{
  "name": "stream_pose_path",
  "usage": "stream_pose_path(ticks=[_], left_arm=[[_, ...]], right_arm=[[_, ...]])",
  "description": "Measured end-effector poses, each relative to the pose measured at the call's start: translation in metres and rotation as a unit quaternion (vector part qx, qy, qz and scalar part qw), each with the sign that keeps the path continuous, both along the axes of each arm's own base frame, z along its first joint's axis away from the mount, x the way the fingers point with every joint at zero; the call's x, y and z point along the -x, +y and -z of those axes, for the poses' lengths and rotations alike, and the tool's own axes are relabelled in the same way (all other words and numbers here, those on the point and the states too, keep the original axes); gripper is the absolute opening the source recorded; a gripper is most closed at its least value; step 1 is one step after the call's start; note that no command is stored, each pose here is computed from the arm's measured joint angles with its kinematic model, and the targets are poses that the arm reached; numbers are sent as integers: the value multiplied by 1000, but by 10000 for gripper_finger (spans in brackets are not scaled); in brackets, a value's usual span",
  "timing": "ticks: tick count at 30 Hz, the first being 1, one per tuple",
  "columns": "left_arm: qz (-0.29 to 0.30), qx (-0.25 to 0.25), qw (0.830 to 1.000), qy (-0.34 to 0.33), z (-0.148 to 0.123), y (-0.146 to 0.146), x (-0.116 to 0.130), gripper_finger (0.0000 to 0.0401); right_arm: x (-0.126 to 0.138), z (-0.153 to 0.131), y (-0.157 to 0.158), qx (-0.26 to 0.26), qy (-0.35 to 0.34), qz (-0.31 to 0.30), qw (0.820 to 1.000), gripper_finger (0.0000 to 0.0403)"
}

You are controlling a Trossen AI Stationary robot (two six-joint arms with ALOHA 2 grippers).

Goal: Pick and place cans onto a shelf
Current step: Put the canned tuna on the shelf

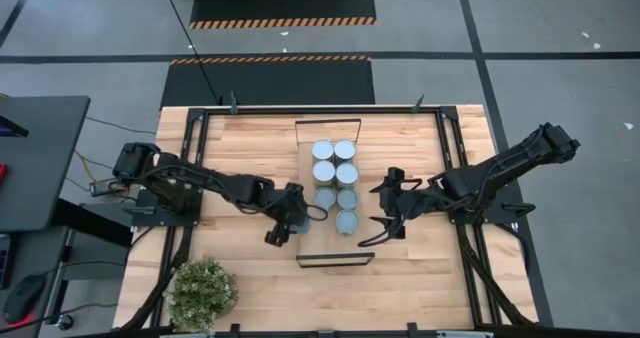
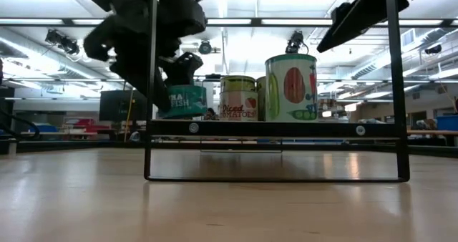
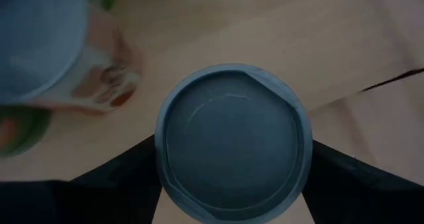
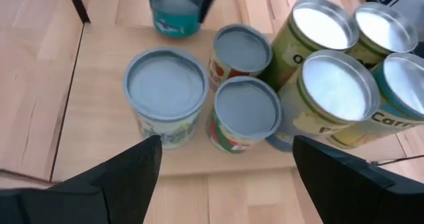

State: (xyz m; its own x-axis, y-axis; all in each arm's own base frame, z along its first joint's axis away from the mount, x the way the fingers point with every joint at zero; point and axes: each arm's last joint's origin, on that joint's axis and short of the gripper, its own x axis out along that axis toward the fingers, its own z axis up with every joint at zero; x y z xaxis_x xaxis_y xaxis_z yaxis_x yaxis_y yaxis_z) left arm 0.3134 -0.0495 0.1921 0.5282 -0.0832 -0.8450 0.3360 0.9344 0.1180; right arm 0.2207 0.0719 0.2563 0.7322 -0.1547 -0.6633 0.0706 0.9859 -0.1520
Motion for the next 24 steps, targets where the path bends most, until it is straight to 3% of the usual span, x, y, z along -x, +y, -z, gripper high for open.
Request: stream_pose_path(ticks=[9,14,24], left_arm=[[-18,-17,1000,-4,-16,31,9,298],[-28,-14,999,-34,-31,37,12,298],[-51,9,997,-58,-26,41,12,298]], right_arm=[[-1,12,-11,-46,-25,11,999,348],[0,6,-22,-32,-32,-6,999,348],[-5,4,-59,-57,-36,9,998,348]])
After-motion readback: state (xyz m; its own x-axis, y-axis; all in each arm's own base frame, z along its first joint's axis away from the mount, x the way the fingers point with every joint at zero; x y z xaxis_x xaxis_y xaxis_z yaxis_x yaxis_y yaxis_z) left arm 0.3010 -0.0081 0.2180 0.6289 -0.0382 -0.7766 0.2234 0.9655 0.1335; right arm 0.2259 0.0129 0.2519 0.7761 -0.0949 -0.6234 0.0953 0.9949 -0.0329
